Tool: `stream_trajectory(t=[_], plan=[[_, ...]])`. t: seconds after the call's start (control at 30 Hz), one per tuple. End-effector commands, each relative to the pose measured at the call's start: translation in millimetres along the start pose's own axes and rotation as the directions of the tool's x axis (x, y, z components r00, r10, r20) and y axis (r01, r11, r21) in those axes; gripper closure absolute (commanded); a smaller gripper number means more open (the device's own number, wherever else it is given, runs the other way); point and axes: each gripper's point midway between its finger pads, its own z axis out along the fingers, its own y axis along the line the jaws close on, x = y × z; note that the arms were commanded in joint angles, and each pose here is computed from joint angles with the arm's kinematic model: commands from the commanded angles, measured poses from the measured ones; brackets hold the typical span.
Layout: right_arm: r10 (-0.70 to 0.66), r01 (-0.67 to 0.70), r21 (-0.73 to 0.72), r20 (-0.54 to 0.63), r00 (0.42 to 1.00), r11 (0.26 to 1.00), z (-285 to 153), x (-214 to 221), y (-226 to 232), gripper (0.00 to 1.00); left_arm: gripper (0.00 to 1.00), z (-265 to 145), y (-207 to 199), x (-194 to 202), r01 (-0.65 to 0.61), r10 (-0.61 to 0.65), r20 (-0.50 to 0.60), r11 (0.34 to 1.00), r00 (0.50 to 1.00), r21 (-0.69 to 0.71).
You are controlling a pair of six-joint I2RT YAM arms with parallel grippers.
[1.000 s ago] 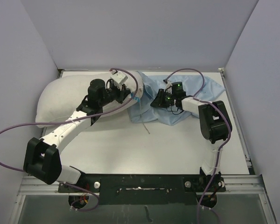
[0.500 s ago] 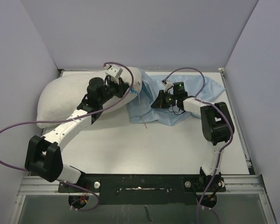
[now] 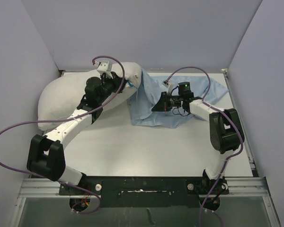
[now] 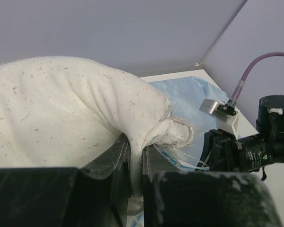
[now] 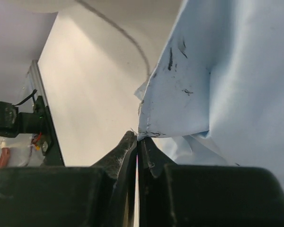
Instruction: Put the pillow into the pillowcase
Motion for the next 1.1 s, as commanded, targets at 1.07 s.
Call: stream_trajectory(t=[1.07], plan=[[-0.203,0.188,-0.226,-0.049,0.978,0.956,-51,-20,124,1.0,1.0,-84,-152,220,0.201,0.063,-0.367,0.746,0.928,0.635]])
